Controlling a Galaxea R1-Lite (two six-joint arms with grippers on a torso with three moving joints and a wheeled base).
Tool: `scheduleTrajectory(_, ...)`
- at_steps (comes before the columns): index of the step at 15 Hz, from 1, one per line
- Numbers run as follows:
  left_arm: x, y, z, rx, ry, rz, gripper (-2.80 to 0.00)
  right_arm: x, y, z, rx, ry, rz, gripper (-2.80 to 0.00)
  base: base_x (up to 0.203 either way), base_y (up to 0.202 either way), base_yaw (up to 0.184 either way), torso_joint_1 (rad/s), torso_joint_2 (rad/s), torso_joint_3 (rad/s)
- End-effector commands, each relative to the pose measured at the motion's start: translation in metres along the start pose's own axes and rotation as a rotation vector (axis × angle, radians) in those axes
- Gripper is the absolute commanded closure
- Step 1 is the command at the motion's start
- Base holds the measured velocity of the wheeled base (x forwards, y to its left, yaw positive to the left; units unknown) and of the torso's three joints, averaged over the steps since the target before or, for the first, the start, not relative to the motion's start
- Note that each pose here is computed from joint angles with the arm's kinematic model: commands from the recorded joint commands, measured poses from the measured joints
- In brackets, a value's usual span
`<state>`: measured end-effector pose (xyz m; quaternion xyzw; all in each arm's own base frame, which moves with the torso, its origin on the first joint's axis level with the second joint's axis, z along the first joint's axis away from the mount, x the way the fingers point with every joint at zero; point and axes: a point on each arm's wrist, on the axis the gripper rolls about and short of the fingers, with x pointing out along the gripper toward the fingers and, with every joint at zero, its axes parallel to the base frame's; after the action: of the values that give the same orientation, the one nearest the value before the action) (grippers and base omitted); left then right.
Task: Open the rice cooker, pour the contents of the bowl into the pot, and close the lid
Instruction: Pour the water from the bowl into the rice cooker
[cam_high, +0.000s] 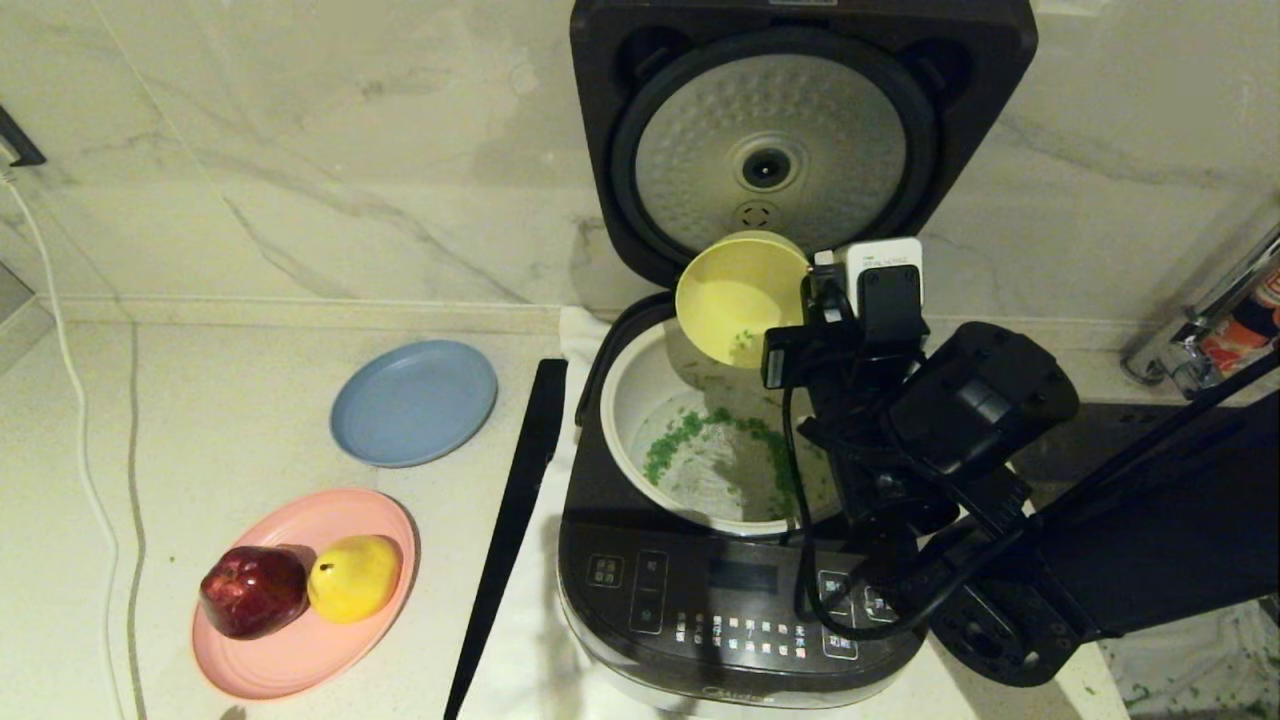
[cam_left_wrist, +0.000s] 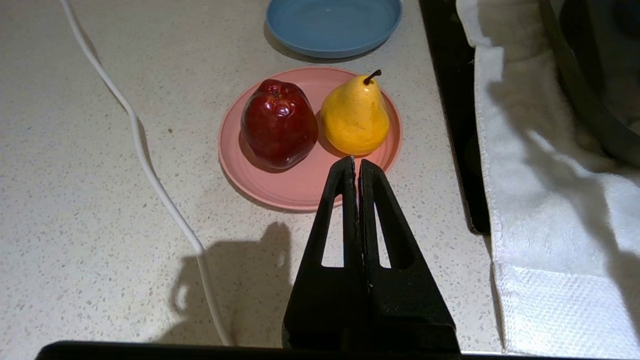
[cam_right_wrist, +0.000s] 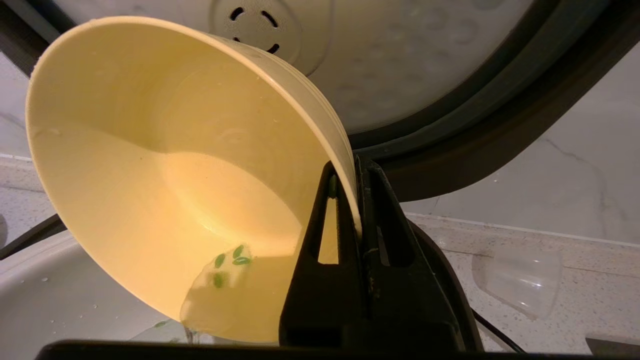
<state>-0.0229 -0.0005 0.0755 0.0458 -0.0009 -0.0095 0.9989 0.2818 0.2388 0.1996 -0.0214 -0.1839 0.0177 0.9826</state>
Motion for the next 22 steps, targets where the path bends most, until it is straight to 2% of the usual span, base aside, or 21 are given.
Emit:
scheduleTrajectory(1, 0.001, 0.0, -0.002, 0.0, 0.007, 0.0, 0.0, -0.001, 0.003, -0.003, -0.003, 0.003, 0.001, 0.0, 0.0, 0.0, 0.0, 0.0, 0.0, 0.0)
scheduleTrajectory(8, 0.001, 0.0, -0.002, 0.0, 0.008, -0.001, 0.0, -0.002, 0.005, -0.005, -0.01, 0.009, 0.006, 0.0, 0.0, 0.0, 0.0, 0.0, 0.0, 0.0)
scheduleTrajectory(13, 0.001, 0.0, -0.003, 0.0, 0.009, 0.0, 0.0, 0.0, -0.005, 0.027, 0.016, -0.049, -0.056, 0.0, 0.0, 0.0, 0.0, 0.0, 0.0, 0.0)
scheduleTrajectory(15, 0.001, 0.0, -0.003, 0.0, 0.009, 0.0, 0.0, 0.003, -0.01, 0.044, 0.035, -0.037, -0.09, 0.0, 0.0, 0.0, 0.0, 0.0, 0.0, 0.0)
scheduleTrajectory(18, 0.001, 0.0, -0.003, 0.0, 0.008, -0.001, 0.0, -0.001, -0.018, 0.073, 0.072, 0.032, -0.081, 0.0, 0.0, 0.0, 0.0, 0.0, 0.0, 0.0)
scheduleTrajectory(20, 0.001, 0.0, -0.002, 0.0, 0.008, -0.001, 0.0, -0.006, -0.025, 0.09, 0.09, 0.131, -0.053, 0.0, 0.0, 0.0, 0.0, 0.0, 0.0, 0.0)
scheduleTrajectory(22, 0.001, 0.0, -0.003, 0.0, 0.009, 0.0, 0.0, -0.014, -0.036, 0.104, 0.117, 0.267, -0.029, 0.0, 0.0, 0.0, 0.0, 0.0, 0.0, 0.0)
